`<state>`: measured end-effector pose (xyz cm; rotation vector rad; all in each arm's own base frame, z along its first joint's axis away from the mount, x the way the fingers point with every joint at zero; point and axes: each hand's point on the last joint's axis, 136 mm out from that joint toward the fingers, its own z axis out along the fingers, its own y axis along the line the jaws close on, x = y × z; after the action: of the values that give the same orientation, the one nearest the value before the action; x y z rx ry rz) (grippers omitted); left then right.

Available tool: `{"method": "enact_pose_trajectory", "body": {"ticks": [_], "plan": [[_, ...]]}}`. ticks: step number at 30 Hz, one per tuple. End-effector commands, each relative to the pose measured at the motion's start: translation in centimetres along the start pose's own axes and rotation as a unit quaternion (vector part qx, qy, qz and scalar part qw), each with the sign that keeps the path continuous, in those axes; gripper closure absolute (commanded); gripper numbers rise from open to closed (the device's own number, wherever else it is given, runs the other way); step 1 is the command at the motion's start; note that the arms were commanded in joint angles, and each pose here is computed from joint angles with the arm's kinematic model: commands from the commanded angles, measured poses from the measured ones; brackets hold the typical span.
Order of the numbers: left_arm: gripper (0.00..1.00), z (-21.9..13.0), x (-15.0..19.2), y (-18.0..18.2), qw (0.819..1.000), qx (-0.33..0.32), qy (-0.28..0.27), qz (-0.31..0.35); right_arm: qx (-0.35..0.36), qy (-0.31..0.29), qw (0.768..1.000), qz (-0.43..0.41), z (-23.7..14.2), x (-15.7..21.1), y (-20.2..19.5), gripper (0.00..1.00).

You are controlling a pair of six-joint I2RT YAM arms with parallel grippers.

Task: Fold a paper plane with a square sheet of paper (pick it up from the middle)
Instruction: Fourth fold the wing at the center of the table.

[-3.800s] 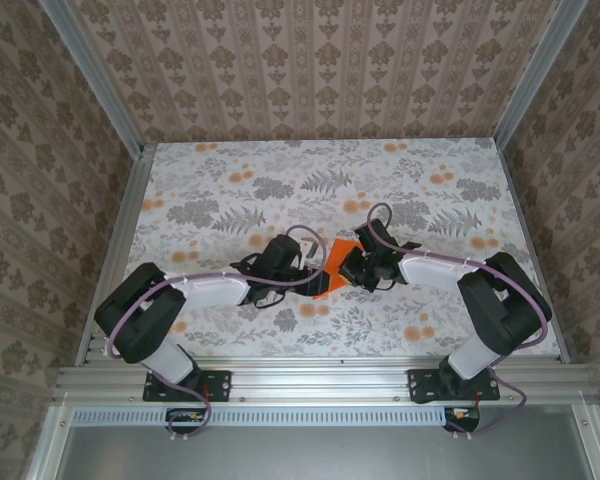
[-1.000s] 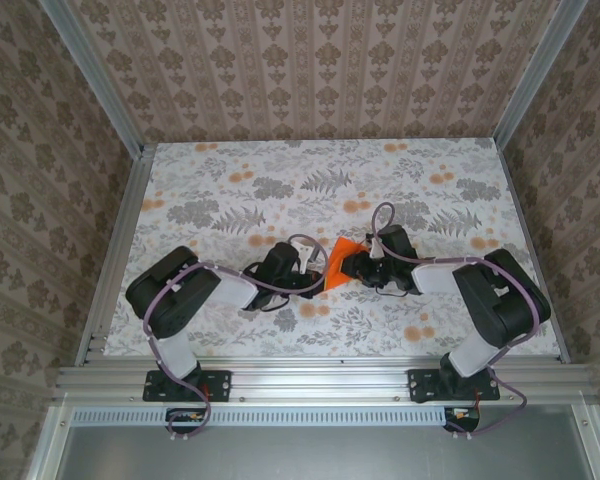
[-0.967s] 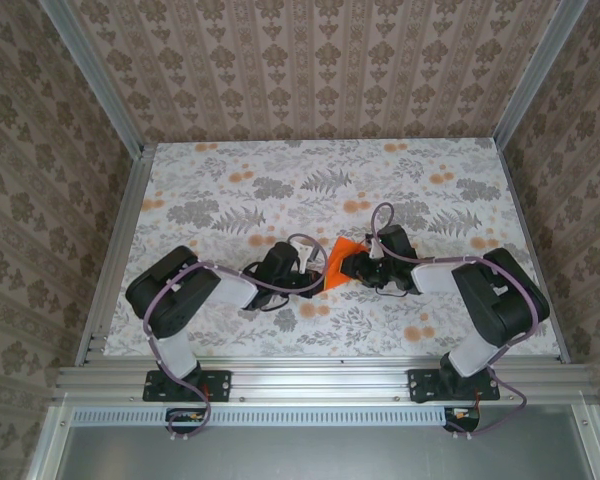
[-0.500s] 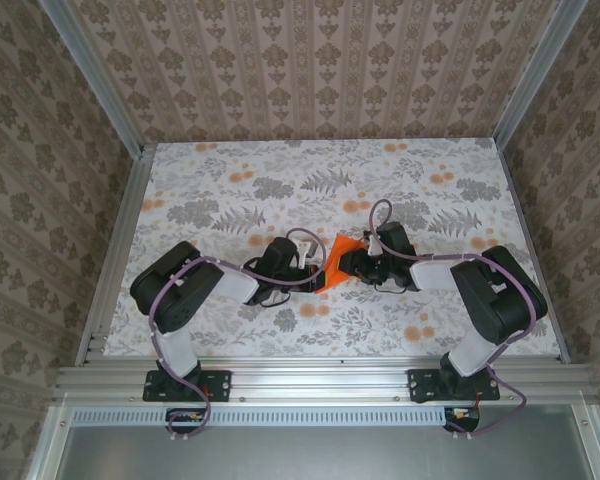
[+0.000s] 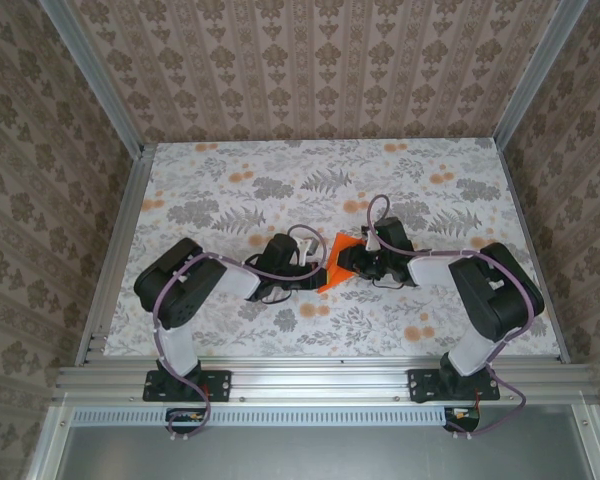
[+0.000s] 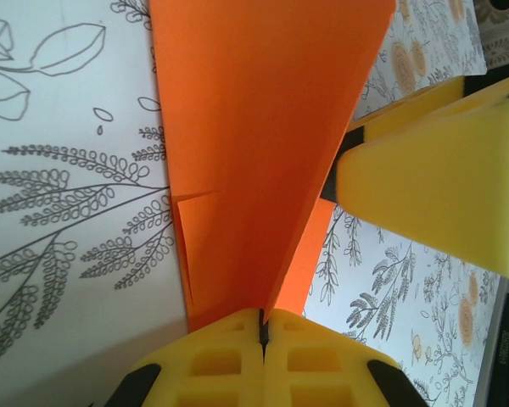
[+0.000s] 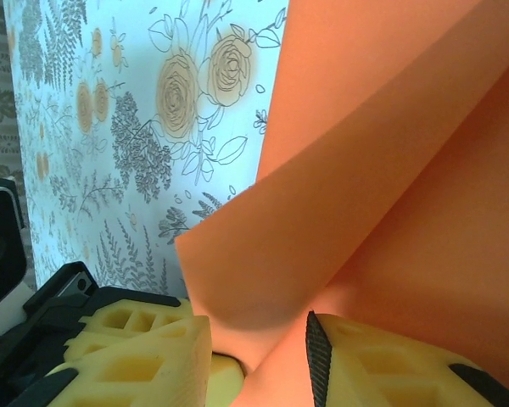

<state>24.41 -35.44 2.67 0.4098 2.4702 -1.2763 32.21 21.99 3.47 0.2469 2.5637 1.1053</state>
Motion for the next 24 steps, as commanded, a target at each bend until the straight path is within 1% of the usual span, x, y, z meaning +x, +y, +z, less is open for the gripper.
{"method": "enact_pose_trajectory", "body": {"ticks": [1, 5, 10, 15, 17, 24], "plan": [[1.00, 0.7, 1.6, 1.6, 0.999, -0.016, 0.030, -0.029, 0.019, 0.009, 1.000, -0.002, 0.6, -0.1, -0.8, 0.63], [1.00, 0.7, 1.4, 1.8, 0.999, -0.019, 0.025, -0.032, 0.038, 0.015, 0.999, 0.008, 1.0, 0.1, -1.7, 0.64], [1.00, 0.7, 1.2, 1.5, 0.999, -0.014, 0.026, -0.031, 0.083, 0.026, 0.996, 0.014, 1.0, 0.7, -3.4, 0.65], [0.96, 0.7, 1.2, 1.6, 0.999, -0.015, 0.027, -0.036, 0.110, 0.036, 0.993, 0.020, 1.2, 1.3, -4.4, 0.67], [0.93, 0.7, 1.2, 1.5, 0.999, -0.013, 0.027, -0.038, 0.116, 0.042, 0.992, 0.022, 1.3, 1.5, -4.7, 0.66], [0.75, 0.0, 0.1, 0.4, 0.999, 0.002, 0.015, -0.038, 0.157, 0.059, 0.986, 0.028, 1.3, 2.3, -6.1, 0.62]]}}
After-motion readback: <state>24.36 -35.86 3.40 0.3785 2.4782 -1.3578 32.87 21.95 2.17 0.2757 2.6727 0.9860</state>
